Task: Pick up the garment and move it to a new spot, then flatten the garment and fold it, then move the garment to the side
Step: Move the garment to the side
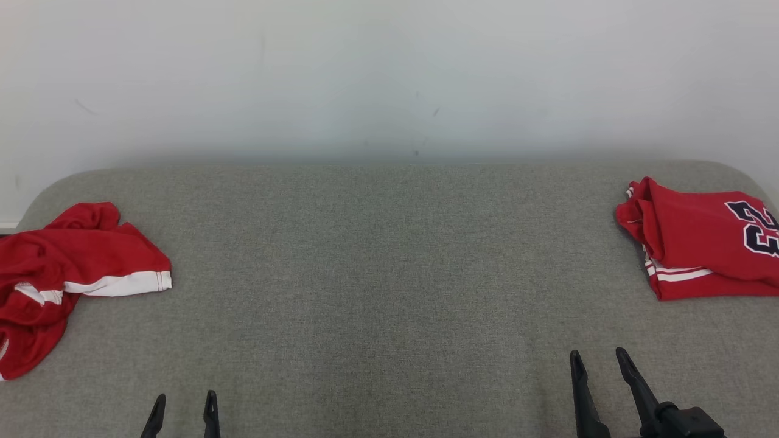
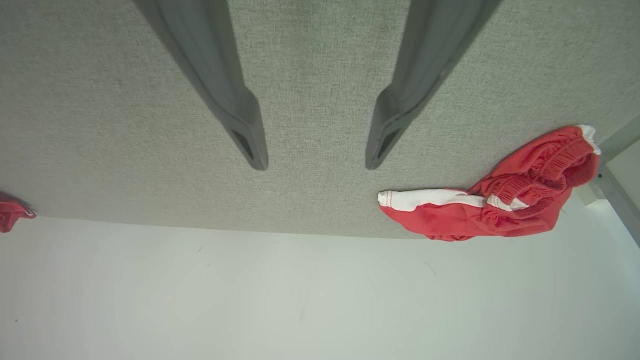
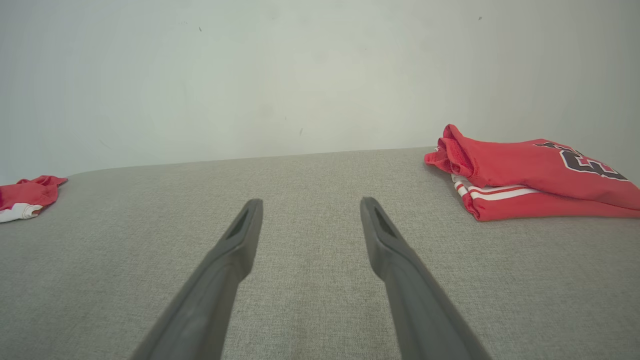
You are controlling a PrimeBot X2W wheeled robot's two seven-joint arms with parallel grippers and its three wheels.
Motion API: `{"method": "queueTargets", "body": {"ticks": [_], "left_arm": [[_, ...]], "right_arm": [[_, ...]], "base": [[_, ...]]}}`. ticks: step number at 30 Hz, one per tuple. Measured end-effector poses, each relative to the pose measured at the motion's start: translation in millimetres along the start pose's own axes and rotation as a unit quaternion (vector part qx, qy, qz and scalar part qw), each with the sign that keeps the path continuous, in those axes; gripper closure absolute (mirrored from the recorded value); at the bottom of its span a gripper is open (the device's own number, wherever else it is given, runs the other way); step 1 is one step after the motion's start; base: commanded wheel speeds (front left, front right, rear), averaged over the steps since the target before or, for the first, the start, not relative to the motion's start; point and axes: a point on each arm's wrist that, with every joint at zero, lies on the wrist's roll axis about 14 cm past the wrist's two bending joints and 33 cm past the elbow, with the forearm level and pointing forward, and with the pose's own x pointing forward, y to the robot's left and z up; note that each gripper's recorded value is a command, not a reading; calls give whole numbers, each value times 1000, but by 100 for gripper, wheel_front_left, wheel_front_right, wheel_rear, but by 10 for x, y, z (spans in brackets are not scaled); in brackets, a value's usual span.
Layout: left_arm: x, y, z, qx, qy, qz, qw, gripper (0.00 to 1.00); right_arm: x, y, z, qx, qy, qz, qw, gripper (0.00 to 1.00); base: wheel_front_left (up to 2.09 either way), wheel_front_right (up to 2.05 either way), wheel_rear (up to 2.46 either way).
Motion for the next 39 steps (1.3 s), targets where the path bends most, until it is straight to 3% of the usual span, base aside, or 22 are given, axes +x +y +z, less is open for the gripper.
{"method": "queueTargets", "body": {"ticks": [39], "left_arm": [[9,45,-17,1,3,4,1000,0]], "right_arm": [[1,20,-15,4,2,2,1000,0]], "base": [[0,0,0]]}}
